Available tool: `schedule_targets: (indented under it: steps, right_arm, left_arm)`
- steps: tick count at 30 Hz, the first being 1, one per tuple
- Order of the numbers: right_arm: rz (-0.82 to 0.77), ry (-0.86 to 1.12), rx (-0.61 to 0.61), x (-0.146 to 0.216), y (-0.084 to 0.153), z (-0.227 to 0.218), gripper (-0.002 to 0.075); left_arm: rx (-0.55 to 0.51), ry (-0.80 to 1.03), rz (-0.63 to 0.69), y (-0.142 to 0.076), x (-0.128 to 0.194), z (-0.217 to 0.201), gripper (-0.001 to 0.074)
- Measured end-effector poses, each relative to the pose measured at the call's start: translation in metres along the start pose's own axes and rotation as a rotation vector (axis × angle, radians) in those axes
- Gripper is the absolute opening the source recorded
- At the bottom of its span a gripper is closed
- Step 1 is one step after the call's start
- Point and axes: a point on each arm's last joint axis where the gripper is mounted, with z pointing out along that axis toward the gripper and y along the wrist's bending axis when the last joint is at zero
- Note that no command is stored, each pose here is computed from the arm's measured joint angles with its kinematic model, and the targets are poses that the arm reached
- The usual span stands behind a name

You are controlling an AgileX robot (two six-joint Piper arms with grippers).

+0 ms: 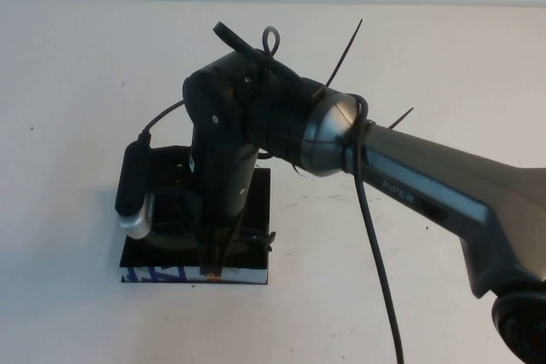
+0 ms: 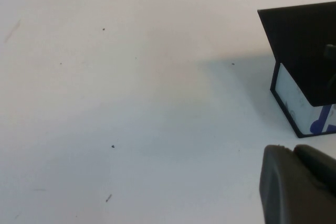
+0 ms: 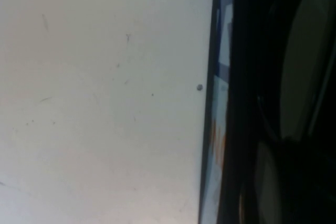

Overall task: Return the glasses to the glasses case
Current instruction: Place the glasses in the glasses case

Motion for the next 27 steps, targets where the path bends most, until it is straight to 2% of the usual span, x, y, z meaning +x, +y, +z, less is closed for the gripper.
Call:
schedule_targets:
  steps: [27]
  right_arm:
    - [0.026, -0.008, 0.033, -0.008, 0.004, -0.01, 0.0009]
  left_arm:
    - [0.0, 0.0, 0.0, 0.0, 0.0, 0.0, -0.0003]
